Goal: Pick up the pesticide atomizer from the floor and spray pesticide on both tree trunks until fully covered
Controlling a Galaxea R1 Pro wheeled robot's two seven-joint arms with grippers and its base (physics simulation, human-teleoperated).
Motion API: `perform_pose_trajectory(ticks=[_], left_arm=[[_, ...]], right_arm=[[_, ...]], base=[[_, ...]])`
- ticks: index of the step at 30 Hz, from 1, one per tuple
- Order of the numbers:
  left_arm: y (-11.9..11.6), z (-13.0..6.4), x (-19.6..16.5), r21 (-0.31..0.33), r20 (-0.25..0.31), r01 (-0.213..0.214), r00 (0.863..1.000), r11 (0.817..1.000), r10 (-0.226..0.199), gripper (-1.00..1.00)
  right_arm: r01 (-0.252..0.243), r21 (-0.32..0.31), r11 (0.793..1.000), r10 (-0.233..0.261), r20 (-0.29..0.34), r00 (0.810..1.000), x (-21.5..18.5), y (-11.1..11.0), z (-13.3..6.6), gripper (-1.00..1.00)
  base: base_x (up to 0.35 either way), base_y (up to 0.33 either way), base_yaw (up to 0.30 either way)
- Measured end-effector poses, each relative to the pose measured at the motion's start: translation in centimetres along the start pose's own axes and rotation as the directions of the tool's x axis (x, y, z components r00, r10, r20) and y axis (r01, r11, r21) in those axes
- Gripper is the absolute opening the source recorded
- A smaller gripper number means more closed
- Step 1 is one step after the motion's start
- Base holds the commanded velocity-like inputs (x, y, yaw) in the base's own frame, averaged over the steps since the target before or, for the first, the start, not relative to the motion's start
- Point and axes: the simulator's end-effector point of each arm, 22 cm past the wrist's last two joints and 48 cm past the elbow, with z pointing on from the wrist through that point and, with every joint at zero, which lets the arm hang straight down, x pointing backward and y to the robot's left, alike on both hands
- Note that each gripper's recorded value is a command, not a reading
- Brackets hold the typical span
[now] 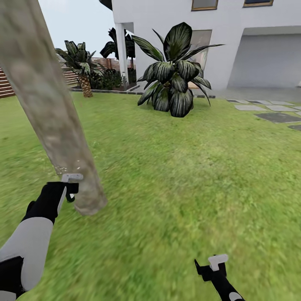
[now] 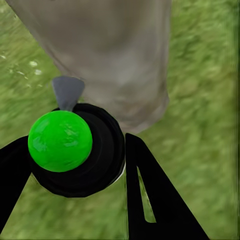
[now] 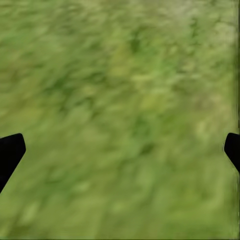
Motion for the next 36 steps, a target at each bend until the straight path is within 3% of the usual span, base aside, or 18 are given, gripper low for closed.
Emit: perform_pose_trajectory(ticks=[13,16,19,23,25,27,33,36], left_arm=[[0.6,-0.3,-0.6,-0.014,0.015,0.004,1.0,1.0,-0.004,-1.0],[4.3,-0.2,-0.1,-0.071,0.009,-0.008,1.0,0.997,0.009,-1.0],[6.4,0.0,1.1,-0.098,-0.013,-0.014,1.0,0.995,0.012,-1.0],[5.3,0.6,4.0,-0.081,-0.051,-0.021,0.999,0.996,0.017,-1.0],[1.5,0.9,4.8,-0.025,-0.061,-0.01,0.998,1.0,0.008,-1.0],[-0.1,0.9,4.9,-0.005,-0.063,-0.012,0.998,1.0,0.011,-1.0],[-0.5,0.9,5.5,-0.002,-0.071,-0.016,0.997,1.0,0.016,-1.0],[-1.0,1.3,7.1,0.008,-0.102,-0.019,0.995,1.0,0.02,-1.0]], right_arm=[[0.0,-0.001,1.0,0.0,0.0,1.0,0.0,0.0,0.0,1.0],[0.001,-0.002,1.0,-0.001,0.0,1.0,0.0,0.1,0.0,1.0],[0.001,-0.003,1.0,-0.001,-0.001,1.0,0.0,0.1,0.0,1.0],[0.001,-0.003,1.0,-0.001,-0.001,1.0,0.1,0.1,0.0,1.0],[0.001,-0.003,1.0,-0.001,-0.002,1.0,0.1,0.1,0.0,1.0],[0.001,-0.003,1.0,-0.001,-0.002,1.0,0.1,0.1,0.0,1.0],[0.001,-0.001,1.0,-0.001,-0.001,1.0,0.1,0.0,0.0,1.0],[0.001,-0.002,1.0,-0.001,-0.002,1.0,0.1,0.1,0.0,1.0]], base=[[0.04,-0.256,0.199],[0.134,-0.087,0.277],[0.021,-0.013,0.277],[0.002,-0.001,0.112],[0.024,0.0,0.01],[0.199,0.0,0.003],[0.307,-0.063,0.0],[0.123,-0.113,0.0]])
